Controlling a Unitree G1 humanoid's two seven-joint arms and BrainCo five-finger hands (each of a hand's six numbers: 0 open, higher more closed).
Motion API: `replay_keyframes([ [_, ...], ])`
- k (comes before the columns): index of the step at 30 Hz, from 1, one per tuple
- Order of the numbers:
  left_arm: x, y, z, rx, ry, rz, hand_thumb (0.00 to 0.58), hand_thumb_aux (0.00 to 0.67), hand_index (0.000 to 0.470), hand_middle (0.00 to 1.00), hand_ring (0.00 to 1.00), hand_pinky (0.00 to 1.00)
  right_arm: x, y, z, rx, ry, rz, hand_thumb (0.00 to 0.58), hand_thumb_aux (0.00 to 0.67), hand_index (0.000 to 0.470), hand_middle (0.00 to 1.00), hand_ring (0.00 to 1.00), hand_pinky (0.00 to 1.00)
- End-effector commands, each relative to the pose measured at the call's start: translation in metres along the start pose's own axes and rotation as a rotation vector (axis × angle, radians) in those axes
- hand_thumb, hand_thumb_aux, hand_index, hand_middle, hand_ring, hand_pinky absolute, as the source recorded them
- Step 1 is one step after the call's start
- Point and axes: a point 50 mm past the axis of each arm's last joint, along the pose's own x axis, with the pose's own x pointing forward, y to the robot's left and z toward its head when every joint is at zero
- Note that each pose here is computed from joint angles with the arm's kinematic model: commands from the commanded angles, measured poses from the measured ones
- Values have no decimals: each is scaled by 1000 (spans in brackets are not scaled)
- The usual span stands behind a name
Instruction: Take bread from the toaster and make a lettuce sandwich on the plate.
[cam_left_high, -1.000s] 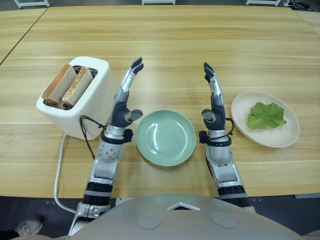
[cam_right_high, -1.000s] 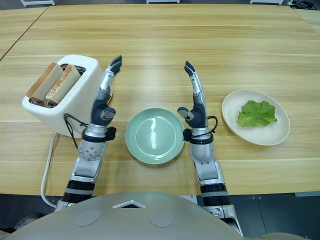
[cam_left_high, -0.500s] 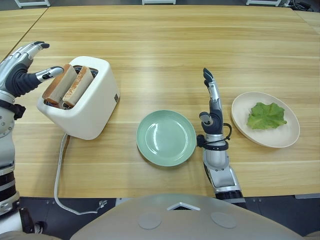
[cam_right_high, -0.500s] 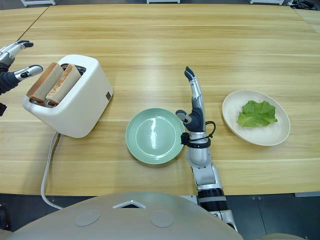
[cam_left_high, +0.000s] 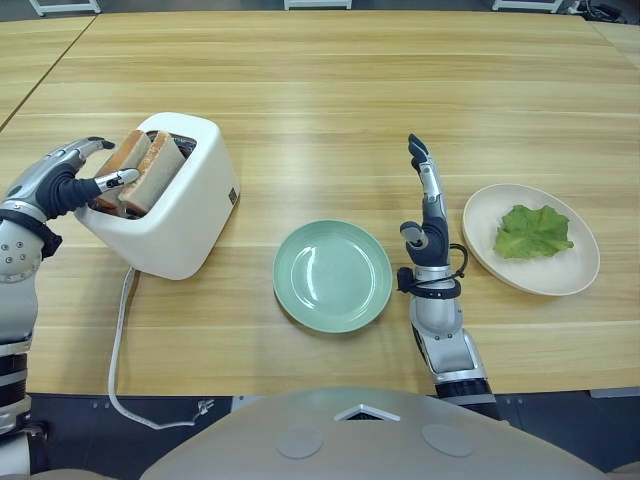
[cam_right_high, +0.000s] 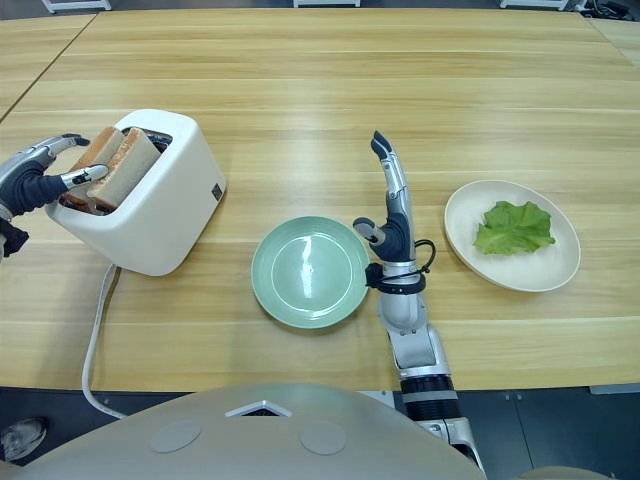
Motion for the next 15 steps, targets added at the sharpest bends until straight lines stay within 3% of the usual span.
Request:
replay_keyframes([
  [1, 3, -5, 1, -32, 0, -37, 275, 184, 129, 0, 0, 0, 1, -3, -1, -3, 7, -15, 0, 0, 0, 0, 0, 0],
  [5, 5, -12, 2, -38, -1, -66, 352, 250, 175, 0, 0, 0, 1, -4, -1, -5, 6, -15, 0, 0, 0, 0, 0, 0],
  [6, 5, -14, 3, -34, -3, -77, 408, 305, 214, 0, 0, 0, 2, -4, -1, -5, 5, -14, 0, 0, 0, 0, 0, 0],
  [9, 6, -20, 3, -31, 1, -106, 441, 342, 240, 0, 0, 0, 2, -5, 0, -7, 2, -11, 0, 0, 0, 0, 0, 0],
  [10, 6, -21, 1, -32, 12, -111, 420, 318, 223, 0, 0, 0, 2, -5, 0, -7, 1, -10, 0, 0, 0, 0, 0, 0],
  [11, 6, -22, -2, -36, 26, -111, 310, 213, 149, 0, 0, 0, 2, -6, 0, -9, 1, -9, 0, 0, 0, 0, 0, 0],
  [12, 5, -21, -5, -41, 37, -108, 164, 102, 72, 0, 0, 0, 2, -6, -1, -10, 1, -7, 0, 0, 0, 0, 0, 0],
  [13, 4, -21, -7, -46, 45, -103, 71, 42, 29, 0, 0, 0, 2, -6, -1, -10, 1, -6, 0, 0, 0, 0, 0, 0],
  [14, 4, -20, -7, -52, 49, -99, 0, 0, 0, 0, 0, 0, 2, -7, -1, -11, 1, -5, 0, 0, 0, 0, 0, 0],
  [15, 4, -20, -8, -56, 50, -97, 0, 0, 0, 0, 0, 0, 2, -7, -1, -12, 2, -4, 0, 0, 0, 0, 0, 0],
])
